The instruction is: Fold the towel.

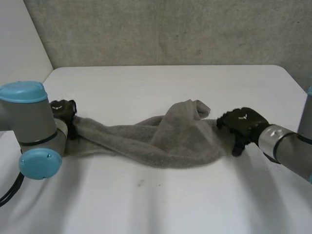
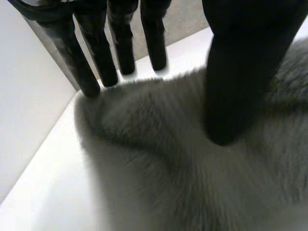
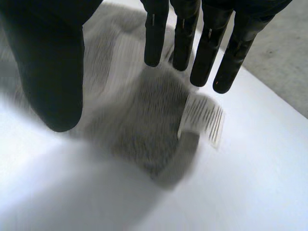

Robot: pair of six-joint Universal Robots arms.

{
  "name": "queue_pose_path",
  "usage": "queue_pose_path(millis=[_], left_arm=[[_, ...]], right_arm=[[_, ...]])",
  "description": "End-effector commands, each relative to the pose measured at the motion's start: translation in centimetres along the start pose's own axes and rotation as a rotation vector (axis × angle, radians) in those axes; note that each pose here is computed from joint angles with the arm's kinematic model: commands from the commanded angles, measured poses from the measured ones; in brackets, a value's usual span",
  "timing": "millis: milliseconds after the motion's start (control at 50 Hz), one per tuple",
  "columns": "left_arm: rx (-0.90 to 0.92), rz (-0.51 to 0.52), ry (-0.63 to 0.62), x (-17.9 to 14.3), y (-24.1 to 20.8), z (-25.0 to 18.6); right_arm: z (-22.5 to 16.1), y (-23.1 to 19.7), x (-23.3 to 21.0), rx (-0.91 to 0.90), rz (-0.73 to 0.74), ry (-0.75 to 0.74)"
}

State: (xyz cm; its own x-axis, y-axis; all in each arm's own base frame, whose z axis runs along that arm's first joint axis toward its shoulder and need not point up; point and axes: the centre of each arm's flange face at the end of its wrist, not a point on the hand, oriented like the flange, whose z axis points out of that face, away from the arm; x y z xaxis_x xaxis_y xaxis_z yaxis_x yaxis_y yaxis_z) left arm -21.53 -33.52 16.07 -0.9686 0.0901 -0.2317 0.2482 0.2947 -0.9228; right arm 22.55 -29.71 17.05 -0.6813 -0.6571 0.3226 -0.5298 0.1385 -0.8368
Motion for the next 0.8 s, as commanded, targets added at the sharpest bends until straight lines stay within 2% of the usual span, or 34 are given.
queue_pose_path(millis=[20,400,480,620,800], left_arm=[[-0.016,0.011,0.064,0.6,0.4,-1.7],[-0.049,-0.001,0.211,-0.3,1.8,-9.1],[-0.059,-0.045,0.249,-0.3,2.1,-10.4],[-0.087,-0.114,0.238,-0.8,2.8,-11.0],[-0.115,-0.123,0.222,-1.2,3.6,-10.4]], right_arm=[[0.3,2.0,-0.2,0.038,-0.152,-0.089],[4.7,4.1,0.8,0.124,-0.229,0.013],[5.1,4.6,0.8,0.111,-0.226,0.015],[5.1,4.6,0.9,0.109,-0.235,0.02],[3.8,1.9,2.3,0.14,-0.233,0.094]])
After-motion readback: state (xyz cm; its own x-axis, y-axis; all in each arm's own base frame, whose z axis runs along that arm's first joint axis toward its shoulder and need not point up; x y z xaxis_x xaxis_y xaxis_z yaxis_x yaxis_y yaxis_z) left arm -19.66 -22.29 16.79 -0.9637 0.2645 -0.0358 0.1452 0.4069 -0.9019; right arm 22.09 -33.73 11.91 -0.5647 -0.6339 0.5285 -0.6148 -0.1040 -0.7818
